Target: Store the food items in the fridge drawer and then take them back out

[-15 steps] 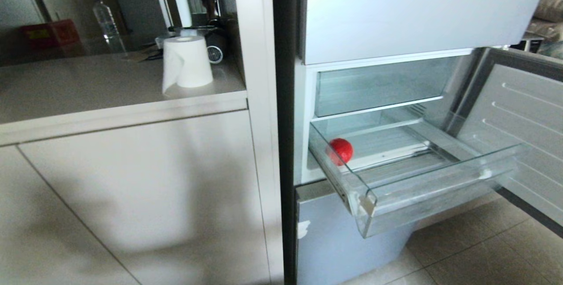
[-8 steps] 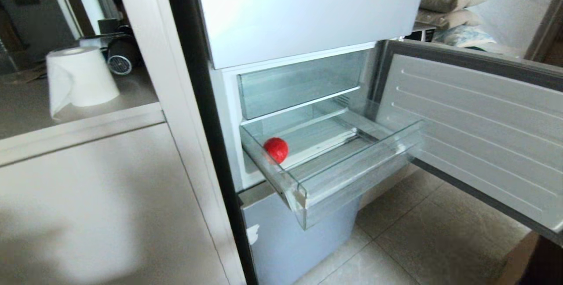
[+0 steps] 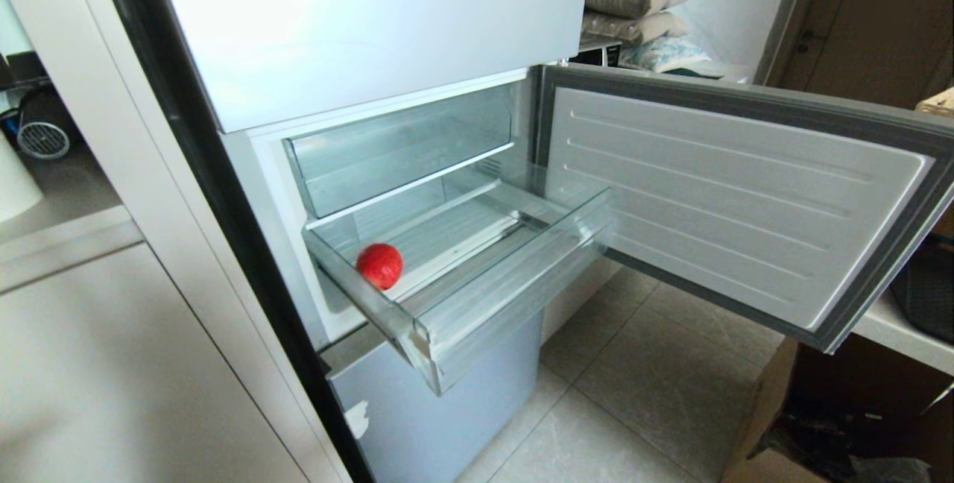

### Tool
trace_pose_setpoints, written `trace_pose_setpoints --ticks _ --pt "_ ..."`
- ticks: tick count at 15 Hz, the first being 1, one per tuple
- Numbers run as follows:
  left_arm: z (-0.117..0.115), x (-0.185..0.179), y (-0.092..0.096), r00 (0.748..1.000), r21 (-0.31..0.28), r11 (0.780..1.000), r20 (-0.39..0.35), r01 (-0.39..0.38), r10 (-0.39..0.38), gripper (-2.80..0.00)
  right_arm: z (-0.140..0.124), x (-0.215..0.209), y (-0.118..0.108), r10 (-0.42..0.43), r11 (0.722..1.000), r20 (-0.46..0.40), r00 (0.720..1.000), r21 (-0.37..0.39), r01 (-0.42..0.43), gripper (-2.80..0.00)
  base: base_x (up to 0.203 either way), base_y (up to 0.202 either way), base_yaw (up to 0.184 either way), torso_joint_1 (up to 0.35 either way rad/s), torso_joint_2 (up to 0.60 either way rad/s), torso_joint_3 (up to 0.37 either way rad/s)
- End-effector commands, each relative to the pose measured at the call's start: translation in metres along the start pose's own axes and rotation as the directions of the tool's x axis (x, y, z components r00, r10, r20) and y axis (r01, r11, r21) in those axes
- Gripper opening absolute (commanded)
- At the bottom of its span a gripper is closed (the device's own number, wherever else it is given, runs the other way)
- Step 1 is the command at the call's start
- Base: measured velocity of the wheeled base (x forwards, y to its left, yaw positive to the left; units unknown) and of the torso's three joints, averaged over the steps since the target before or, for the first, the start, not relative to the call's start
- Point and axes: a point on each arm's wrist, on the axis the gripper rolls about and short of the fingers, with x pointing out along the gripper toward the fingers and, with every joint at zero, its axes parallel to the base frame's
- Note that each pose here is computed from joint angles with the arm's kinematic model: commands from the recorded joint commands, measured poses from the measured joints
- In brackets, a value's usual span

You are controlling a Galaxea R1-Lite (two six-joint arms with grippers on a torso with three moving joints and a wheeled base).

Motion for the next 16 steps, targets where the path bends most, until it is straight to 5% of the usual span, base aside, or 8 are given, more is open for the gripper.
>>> trace_pose_setpoints --ticks 1,8,9,16 --pt "0.0 0.0 0.0 1.0 0.0 1.0 0.0 -0.001 0.001 -2.8 -0.004 0.04 -0.016 -0.05 0.998 -0.079 0.996 0.028 0.052 -2.8 0.0 0.0 0.0 0.0 0.0 0.0" --pt "0.0 0.0 0.0 1.0 0.0 1.0 0.0 -0.001 0.001 -2.8 -0.034 0.156 -0.061 -0.133 0.991 -0.253 0.958 -0.018 0.133 -2.8 0.0 0.0 0.0 0.0 0.0 0.0" --pt "0.0 0.0 0.0 1.0 0.0 1.0 0.0 -0.001 0.001 -2.8 -0.039 0.172 -0.069 -0.14 0.99 -0.263 0.955 -0.028 0.137 0.0 0.0 0.0 0.0 0.0 0.0 0.0" --pt "0.0 0.0 0.0 1.0 0.0 1.0 0.0 -0.001 0.001 -2.8 -0.041 0.234 -0.117 -0.243 0.968 -0.202 0.949 -0.118 0.222 0.0 0.0 0.0 0.0 0.0 0.0 0.0"
